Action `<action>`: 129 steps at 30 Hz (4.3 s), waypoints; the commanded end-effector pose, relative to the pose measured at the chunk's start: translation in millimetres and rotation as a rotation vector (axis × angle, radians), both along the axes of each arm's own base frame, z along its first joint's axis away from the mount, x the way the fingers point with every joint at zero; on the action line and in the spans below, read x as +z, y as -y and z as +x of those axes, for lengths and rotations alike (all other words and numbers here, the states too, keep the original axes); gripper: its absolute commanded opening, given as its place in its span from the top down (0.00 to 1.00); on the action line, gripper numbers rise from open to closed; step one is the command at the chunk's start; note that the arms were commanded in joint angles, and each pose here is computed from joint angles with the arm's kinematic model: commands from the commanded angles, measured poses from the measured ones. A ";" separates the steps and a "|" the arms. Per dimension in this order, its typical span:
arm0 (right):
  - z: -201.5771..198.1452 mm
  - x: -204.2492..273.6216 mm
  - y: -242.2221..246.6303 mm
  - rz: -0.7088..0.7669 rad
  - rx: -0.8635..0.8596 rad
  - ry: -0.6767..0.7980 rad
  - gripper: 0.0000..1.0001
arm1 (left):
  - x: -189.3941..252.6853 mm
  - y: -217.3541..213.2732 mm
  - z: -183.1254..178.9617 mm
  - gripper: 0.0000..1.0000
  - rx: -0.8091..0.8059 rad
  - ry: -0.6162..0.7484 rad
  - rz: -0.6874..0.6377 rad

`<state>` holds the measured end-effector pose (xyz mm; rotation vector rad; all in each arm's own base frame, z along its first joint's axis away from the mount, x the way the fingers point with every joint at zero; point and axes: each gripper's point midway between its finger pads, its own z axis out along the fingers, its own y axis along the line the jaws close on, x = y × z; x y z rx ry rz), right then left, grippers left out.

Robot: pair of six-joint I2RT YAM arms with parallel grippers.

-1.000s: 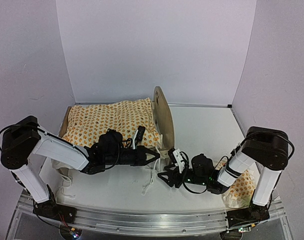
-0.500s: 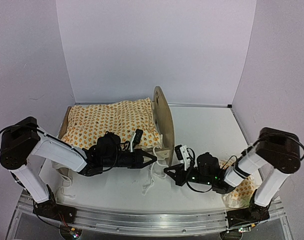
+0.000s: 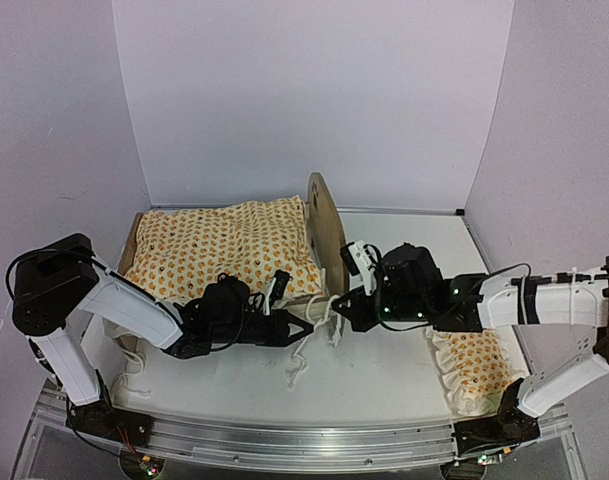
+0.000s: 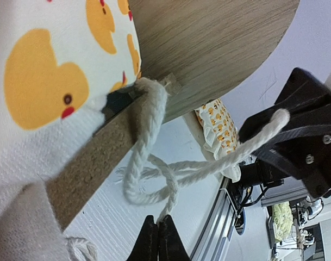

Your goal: Set up the pet bed

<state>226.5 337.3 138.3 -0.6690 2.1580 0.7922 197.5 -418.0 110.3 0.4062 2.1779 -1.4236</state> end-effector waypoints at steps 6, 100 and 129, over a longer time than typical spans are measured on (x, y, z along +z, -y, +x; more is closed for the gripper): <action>13.4 41.3 -13.0 -0.140 0.073 0.071 1.00 | 23.0 7.5 8.4 1.00 0.020 0.059 -0.047; 51.6 -2.3 -40.9 0.086 0.184 0.381 1.00 | 67.0 21.4 30.8 1.00 0.121 0.203 0.094; 57.2 1.2 -51.5 0.142 0.269 0.338 1.00 | 77.0 -0.4 68.6 0.95 -0.052 0.794 0.440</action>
